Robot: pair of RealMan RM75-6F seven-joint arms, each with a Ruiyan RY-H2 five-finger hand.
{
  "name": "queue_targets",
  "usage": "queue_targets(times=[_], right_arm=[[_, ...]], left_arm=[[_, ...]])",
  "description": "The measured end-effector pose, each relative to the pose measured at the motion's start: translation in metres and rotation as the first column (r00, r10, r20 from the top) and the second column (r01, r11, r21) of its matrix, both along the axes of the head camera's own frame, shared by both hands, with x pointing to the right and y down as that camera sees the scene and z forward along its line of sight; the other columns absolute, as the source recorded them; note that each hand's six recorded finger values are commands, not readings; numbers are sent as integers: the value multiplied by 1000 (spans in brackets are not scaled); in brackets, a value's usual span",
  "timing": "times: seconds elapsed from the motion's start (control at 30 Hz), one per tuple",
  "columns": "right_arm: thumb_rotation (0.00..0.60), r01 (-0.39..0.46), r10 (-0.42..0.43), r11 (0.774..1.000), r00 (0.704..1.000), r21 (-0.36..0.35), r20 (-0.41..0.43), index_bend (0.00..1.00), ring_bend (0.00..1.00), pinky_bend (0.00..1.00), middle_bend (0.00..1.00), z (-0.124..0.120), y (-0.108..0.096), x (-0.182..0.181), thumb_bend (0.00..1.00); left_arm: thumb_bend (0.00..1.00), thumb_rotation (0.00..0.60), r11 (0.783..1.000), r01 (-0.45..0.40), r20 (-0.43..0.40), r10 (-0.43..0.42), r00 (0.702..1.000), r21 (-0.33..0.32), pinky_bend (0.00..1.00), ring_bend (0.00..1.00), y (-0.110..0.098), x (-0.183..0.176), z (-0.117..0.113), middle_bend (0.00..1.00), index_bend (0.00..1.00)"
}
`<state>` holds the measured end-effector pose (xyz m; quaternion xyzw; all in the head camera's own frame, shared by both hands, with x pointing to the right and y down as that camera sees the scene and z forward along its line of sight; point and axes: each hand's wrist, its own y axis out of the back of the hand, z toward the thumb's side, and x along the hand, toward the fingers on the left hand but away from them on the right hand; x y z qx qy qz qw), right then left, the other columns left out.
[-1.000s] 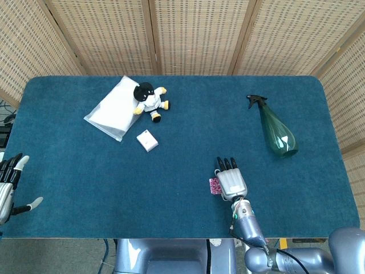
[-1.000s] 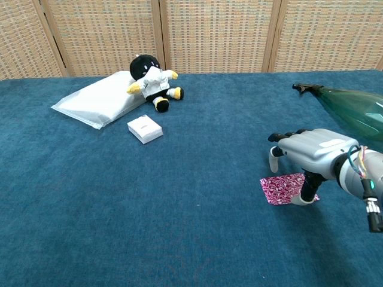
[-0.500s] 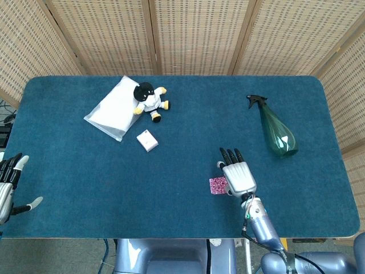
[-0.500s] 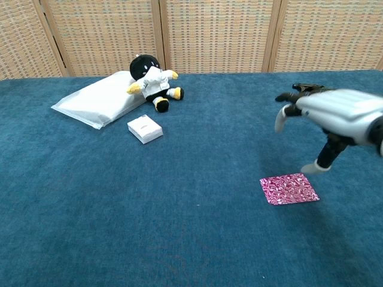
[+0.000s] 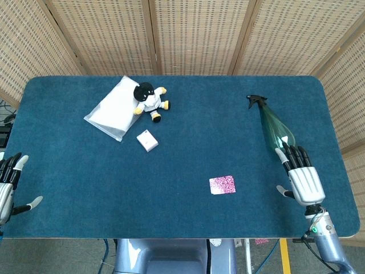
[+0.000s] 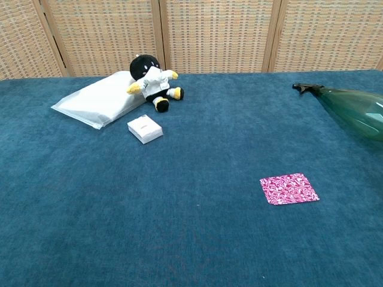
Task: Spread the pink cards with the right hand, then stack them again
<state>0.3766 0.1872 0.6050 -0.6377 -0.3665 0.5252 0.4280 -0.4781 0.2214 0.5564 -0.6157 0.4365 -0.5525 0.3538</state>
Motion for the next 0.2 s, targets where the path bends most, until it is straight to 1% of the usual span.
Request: queue_targets(times=[0.17,0.2], right_arm=[[600,-57,57,998,998,-16,24,0,0,0,0,-15,34,22,0],[600,-63,64,998,998,-18,30,0,0,0,0,-16,37,24,0]], left_arm=[[0,600,1000,0,20,0,1000,7,0,0,0,0,0,0,0],[0,600,1000,-1,24,1,1000,8,0,0,0,-1,0,0,0]])
